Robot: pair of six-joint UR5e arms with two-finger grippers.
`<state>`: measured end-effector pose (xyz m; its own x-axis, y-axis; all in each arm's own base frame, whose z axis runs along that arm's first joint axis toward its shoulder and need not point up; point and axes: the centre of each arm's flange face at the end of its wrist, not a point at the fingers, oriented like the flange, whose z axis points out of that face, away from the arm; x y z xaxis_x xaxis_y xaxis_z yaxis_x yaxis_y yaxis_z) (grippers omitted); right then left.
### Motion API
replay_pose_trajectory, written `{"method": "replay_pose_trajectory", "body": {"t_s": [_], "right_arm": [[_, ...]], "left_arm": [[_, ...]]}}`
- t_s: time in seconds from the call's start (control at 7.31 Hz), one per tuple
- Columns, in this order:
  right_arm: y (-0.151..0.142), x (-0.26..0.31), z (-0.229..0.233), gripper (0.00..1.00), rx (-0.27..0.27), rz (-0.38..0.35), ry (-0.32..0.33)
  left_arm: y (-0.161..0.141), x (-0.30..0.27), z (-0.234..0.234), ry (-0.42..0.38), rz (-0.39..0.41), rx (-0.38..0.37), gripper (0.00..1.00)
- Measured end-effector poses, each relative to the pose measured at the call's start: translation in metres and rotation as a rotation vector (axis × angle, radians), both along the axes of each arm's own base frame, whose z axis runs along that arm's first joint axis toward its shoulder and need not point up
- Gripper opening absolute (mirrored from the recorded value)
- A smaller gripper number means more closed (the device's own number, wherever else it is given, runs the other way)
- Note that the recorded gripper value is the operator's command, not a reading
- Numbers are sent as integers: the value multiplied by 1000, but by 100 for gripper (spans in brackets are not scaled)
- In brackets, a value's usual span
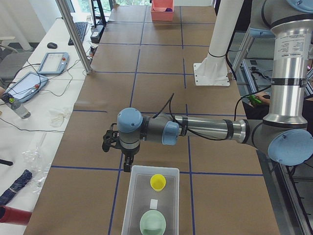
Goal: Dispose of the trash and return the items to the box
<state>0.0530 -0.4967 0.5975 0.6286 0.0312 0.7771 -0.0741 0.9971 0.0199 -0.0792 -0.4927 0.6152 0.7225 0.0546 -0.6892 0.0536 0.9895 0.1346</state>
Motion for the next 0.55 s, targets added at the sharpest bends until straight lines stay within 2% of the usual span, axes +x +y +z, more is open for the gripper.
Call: {"method": "replay_pose_trajectory", "body": {"t_s": [0.55], "right_arm": [[10, 0, 15, 100, -18, -9, 2]], "left_arm": [[-1, -1, 1, 0, -2, -3, 100]]}}
